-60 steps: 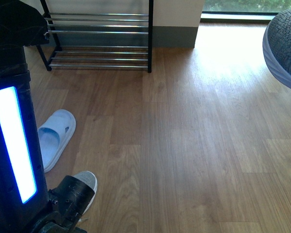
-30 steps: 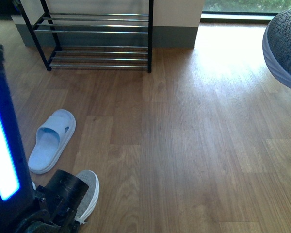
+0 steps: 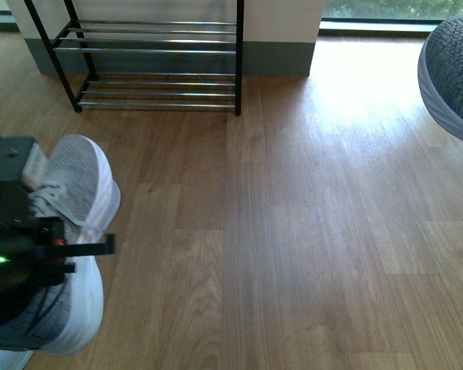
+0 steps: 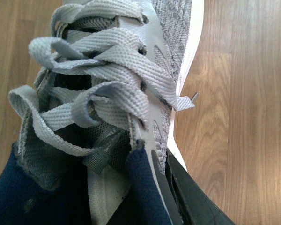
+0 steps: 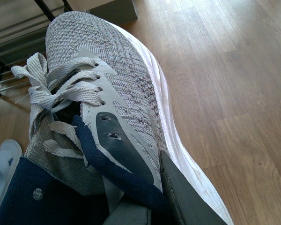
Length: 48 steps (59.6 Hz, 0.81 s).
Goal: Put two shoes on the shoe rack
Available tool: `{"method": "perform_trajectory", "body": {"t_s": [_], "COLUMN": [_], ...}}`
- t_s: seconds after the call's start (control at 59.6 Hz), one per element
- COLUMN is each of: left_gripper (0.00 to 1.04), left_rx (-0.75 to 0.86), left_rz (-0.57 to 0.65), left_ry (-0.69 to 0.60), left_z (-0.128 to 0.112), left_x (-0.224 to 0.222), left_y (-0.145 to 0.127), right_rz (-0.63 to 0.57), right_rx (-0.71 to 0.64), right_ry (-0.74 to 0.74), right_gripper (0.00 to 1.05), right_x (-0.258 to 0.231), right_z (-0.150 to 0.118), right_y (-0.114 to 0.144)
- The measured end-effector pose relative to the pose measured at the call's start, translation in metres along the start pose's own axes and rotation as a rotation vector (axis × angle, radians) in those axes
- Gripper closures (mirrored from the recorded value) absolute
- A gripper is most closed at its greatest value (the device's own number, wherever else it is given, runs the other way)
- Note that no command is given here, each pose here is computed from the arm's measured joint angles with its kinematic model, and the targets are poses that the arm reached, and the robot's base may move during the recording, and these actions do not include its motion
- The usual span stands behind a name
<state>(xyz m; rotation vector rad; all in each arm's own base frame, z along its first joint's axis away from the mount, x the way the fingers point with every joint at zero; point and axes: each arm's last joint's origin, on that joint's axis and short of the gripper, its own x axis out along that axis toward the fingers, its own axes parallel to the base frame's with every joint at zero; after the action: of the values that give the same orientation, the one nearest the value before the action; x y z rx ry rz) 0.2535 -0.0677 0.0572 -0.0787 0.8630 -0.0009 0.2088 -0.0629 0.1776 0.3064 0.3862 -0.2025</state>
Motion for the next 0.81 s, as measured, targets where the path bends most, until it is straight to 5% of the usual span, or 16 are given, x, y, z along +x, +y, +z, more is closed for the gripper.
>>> {"method": "perform_trajectory", "body": {"t_s": [0.453,0.806], "left_gripper": [1.03,1.03], "left_rx": [0.01,0.023], "left_rz": [-0.056,-0.047], "left_ry": [-0.297,-0.334], "left_z": [0.001,0.002], "left_x": [-0.151,-0.157], "left_y": [0.046,0.047], "right_rz": [0.0,0.006], "right_rx": [0.0,-0.001], "right_ry": [0.0,0.001], "right_gripper": [1.03,1.03], "right_x": [0.0,0.0], "right_z": [0.0,0.0], "right_y": [0.0,0.001]}}
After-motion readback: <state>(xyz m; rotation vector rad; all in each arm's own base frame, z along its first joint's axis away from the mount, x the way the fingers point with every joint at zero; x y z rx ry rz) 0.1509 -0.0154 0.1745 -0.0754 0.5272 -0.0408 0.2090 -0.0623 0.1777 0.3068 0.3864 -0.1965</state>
